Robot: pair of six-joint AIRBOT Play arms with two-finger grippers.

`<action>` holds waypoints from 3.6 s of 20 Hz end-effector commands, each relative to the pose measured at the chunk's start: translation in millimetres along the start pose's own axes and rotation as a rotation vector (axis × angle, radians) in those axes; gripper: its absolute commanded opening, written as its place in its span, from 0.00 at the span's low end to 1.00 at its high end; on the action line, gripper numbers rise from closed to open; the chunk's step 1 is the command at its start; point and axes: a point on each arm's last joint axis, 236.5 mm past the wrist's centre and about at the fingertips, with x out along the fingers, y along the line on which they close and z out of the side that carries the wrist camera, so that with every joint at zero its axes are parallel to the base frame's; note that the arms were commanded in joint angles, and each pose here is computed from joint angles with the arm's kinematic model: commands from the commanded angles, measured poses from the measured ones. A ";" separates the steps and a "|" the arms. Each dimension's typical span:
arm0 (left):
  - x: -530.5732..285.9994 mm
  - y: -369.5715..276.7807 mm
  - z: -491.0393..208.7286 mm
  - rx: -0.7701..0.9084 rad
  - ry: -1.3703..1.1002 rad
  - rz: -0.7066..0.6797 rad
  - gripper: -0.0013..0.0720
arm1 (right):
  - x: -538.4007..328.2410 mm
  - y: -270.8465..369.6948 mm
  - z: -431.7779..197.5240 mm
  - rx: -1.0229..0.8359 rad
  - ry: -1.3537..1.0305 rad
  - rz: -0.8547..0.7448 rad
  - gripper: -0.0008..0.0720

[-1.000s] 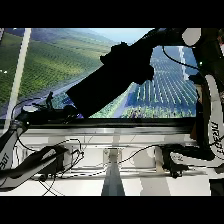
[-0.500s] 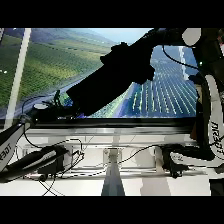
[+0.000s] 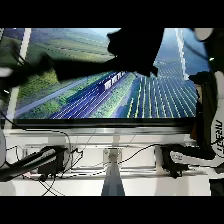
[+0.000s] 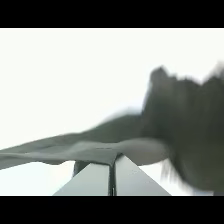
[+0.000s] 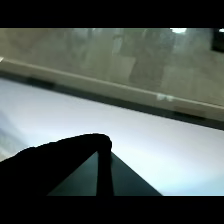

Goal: Fold the clothes and pants, and hang the long-sleeved shirts on hangers.

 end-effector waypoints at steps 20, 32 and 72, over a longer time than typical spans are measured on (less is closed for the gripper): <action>-209.7 211.5 -3.6 0.226 0.551 0.717 0.03 | -247.5 -67.9 -327.4 0.330 0.996 -0.251 0.03; -266.6 297.7 -91.1 0.042 0.787 0.888 0.03 | -307.3 -21.6 -406.5 0.395 1.262 -0.183 0.03; -80.2 -14.3 102.8 0.496 0.034 0.371 0.97 | 70.0 197.0 -317.2 -0.109 0.684 0.305 0.82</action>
